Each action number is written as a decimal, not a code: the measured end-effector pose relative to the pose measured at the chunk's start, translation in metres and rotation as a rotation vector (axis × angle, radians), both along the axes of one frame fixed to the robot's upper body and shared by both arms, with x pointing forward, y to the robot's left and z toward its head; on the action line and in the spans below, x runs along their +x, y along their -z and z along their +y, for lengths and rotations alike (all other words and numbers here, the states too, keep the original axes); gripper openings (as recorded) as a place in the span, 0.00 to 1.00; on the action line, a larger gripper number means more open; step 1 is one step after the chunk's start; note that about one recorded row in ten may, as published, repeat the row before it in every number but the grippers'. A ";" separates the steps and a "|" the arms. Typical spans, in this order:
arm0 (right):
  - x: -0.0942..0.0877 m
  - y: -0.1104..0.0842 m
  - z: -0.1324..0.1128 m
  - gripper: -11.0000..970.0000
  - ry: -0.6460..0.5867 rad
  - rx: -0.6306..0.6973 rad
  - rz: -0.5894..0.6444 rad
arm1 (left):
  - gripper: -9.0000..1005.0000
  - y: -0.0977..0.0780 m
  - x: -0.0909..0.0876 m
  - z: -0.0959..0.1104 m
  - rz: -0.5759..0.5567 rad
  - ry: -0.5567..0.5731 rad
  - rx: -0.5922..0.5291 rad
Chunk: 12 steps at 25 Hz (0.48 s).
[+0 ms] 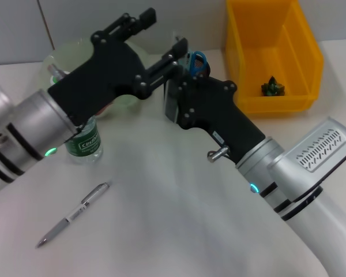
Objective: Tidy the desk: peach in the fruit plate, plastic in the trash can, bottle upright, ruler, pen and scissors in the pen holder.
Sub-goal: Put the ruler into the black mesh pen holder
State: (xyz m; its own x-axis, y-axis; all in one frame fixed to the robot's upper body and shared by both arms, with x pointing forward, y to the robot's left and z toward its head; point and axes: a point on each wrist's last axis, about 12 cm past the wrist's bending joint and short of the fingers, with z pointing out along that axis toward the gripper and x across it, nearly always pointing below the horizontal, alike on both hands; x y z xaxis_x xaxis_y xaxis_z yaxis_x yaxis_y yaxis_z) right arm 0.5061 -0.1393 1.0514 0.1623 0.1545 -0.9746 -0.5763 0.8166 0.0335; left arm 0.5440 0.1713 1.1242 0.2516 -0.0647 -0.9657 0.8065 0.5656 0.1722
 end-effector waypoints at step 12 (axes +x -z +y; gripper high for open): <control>0.035 -0.024 -0.025 0.02 0.076 -0.006 -0.157 | 0.68 0.015 -0.025 0.074 0.100 -0.005 -0.088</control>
State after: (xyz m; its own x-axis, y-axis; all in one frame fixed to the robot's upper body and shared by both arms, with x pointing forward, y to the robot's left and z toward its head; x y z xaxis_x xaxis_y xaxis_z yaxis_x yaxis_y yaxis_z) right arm 0.5414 -0.1640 1.0754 0.3236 0.1299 -0.9372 -0.5106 0.8579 -0.0574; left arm 0.5188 0.2457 1.1088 0.1553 -0.1492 -0.9765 0.8142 0.5792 0.0410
